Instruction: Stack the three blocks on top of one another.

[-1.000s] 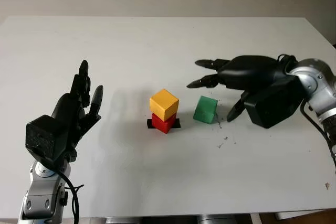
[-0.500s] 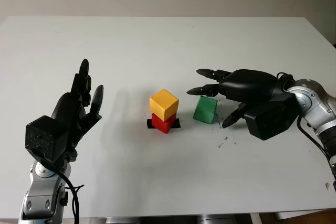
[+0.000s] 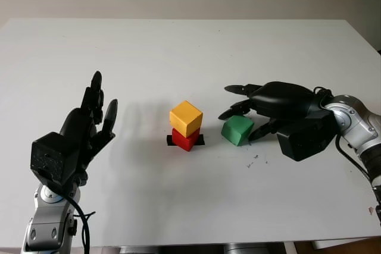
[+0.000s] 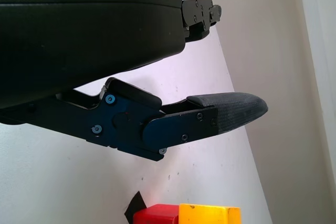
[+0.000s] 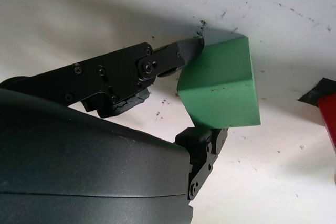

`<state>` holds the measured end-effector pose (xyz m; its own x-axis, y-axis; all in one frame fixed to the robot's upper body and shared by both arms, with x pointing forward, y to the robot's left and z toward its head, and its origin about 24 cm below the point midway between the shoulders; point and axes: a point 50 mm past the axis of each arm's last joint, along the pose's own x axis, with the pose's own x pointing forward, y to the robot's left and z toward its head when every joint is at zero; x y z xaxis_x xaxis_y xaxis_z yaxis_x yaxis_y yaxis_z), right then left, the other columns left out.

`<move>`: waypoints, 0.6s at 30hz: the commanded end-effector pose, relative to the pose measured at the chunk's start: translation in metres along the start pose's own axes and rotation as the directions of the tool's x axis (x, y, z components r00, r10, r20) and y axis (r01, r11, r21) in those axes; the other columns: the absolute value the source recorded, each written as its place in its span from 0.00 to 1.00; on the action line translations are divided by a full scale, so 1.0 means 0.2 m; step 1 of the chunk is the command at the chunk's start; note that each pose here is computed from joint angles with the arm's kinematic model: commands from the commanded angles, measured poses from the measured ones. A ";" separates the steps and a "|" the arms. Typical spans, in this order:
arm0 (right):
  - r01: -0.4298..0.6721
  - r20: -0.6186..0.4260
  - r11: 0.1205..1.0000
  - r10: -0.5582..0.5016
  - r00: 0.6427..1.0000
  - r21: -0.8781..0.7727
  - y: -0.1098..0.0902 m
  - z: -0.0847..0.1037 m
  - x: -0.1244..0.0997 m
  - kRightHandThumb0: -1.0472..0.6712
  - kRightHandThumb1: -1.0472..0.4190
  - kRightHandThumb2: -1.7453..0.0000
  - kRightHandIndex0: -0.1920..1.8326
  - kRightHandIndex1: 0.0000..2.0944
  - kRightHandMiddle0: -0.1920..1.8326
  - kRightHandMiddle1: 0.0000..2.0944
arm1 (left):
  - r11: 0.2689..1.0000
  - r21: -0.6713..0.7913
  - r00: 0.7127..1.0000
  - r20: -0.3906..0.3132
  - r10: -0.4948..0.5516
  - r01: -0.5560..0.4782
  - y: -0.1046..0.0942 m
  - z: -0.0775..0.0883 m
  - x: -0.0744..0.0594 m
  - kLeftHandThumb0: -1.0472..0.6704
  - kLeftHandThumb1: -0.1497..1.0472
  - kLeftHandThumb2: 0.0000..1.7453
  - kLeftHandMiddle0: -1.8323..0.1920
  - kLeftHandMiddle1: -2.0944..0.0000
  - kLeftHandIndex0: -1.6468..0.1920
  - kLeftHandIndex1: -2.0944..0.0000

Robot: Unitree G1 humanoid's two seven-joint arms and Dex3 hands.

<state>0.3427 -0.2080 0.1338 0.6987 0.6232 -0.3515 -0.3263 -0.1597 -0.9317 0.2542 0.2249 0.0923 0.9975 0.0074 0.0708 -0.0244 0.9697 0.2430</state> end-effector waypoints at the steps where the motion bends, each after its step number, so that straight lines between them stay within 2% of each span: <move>1: 0.022 0.018 1.000 -0.022 1.000 -0.012 -0.03 0.01 0.01 0.44 0.06 0.97 0.13 0.04 0.39 0.17 | 1.000 0.000 1.000 0.008 -0.009 0.009 -0.01 0.01 -0.01 0.16 1.00 0.35 0.97 0.97 0.97 0.97; 4: 0.029 0.023 1.000 -0.029 0.999 -0.005 -0.04 0.01 0.01 0.44 0.06 0.97 0.14 0.03 0.34 0.31 | 1.000 0.000 1.000 0.010 -0.015 0.015 -0.01 0.01 -0.01 0.16 1.00 0.34 0.97 0.97 0.97 0.97; 7: 0.031 0.023 0.999 -0.032 0.999 0.006 -0.04 0.01 0.01 0.43 0.06 0.97 0.15 0.03 0.32 0.36 | 1.000 0.007 1.000 0.009 -0.015 0.015 -0.01 0.01 -0.01 0.15 1.00 0.35 0.97 0.97 0.97 0.97; 11: 0.006 0.010 0.999 -0.007 1.000 0.044 -0.04 0.01 0.02 0.41 0.08 0.97 0.13 0.02 0.29 0.36 | 1.000 0.001 1.000 0.008 -0.014 0.014 -0.01 0.01 -0.01 0.15 1.00 0.35 0.97 0.97 0.97 0.97; 18: -0.063 0.003 0.992 0.063 0.998 0.107 -0.06 0.01 0.01 0.32 0.11 0.98 0.09 0.01 0.21 0.31 | 1.000 0.002 1.000 0.004 -0.018 0.018 -0.01 0.00 0.00 0.15 1.00 0.35 0.97 0.98 0.97 0.97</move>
<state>0.3458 -0.2068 0.1381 0.6774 0.6010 -0.4241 -0.4491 -0.1187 -0.8855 0.2529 0.2243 0.0908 0.9980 -0.0028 0.0638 -0.0127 0.9703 0.2414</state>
